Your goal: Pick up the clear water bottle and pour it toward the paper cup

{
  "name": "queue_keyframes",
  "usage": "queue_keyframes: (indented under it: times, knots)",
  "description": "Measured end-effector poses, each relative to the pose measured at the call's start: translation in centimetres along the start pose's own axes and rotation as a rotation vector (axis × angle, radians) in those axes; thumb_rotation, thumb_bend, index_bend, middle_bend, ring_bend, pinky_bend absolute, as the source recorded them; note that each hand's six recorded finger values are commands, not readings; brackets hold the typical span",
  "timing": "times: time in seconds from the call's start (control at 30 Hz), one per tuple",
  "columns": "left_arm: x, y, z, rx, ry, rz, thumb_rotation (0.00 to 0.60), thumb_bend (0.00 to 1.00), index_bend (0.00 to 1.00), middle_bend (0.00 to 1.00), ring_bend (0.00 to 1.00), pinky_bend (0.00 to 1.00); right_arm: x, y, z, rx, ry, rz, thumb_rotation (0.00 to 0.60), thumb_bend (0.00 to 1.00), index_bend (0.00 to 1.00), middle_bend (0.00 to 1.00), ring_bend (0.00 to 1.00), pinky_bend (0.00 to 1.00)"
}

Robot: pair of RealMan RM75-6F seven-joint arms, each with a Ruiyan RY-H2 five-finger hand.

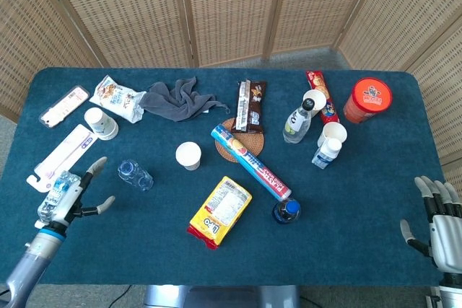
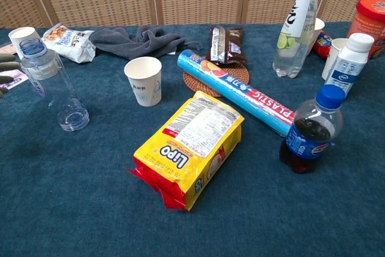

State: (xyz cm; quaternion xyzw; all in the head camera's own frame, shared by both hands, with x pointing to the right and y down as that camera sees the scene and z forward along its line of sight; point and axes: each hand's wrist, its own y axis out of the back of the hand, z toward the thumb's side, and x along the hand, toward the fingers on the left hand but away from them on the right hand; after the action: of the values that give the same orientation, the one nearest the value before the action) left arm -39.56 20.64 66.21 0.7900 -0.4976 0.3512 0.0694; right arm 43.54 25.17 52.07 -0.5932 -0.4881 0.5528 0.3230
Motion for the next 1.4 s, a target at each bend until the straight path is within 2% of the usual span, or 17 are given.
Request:
queue_keyframes:
  times: [0.2,0.5,0.57,0.67,0.8,0.97,1.13,1.27,1.4]
  knots:
    - [2.2,-1.3,0.2,0.007,-0.015,-0.049,0.521,0.37,0.00,0.00,0.00,0.00,0.2,0.2,0.1,-0.029,0.006,0.000,0.600,0.41,0.00,0.04,0.00,0.00]
    - [4.3,-2.9,0.2,-0.038,-0.040,-0.105,0.521,0.37,0.02,0.01,0.00,0.00,1.0,0.9,-0.1,-0.043,0.006,-0.013,0.600,0.41,0.00,0.04,0.00,0.00]
    - [4.8,-3.1,0.1,-0.044,-0.046,-0.120,0.528,0.37,0.06,0.03,0.00,0.00,1.1,1.1,-0.1,-0.047,0.006,-0.017,0.600,0.41,0.00,0.04,0.00,0.00]
    - [5.6,-3.5,0.0,-0.052,-0.057,-0.131,0.575,0.38,0.19,0.11,0.03,0.00,1.2,1.4,-0.1,-0.050,0.006,-0.022,0.600,0.42,0.00,0.04,0.00,0.00]
    - [6.5,-4.1,-0.2,-0.055,-0.069,-0.135,0.600,0.43,0.26,0.16,0.07,0.01,1.4,1.9,0.2,-0.049,0.018,-0.036,0.600,0.41,0.00,0.05,0.00,0.00]
    - [7.4,-4.7,-0.4,-0.064,-0.078,-0.131,0.600,0.48,0.34,0.26,0.17,0.15,1.7,2.4,0.1,-0.054,0.015,-0.046,0.600,0.41,0.00,0.05,0.00,0.00]
    - [8.0,-5.1,-0.7,-0.086,-0.087,-0.110,0.600,0.50,0.36,0.30,0.25,0.24,2.0,2.5,-0.1,-0.063,0.010,-0.048,0.600,0.41,0.00,0.05,0.00,0.00]
    - [8.2,-4.5,-0.4,-0.091,-0.112,-0.072,0.600,0.51,0.36,0.33,0.29,0.36,2.1,2.6,-0.2,-0.059,0.003,-0.047,0.600,0.41,0.00,0.05,0.00,0.00]
    - [8.1,-3.6,0.2,-0.045,-0.133,-0.049,0.600,0.51,0.37,0.34,0.32,0.42,2.0,2.6,-0.2,-0.057,0.005,-0.044,0.600,0.41,0.00,0.05,0.00,0.00]
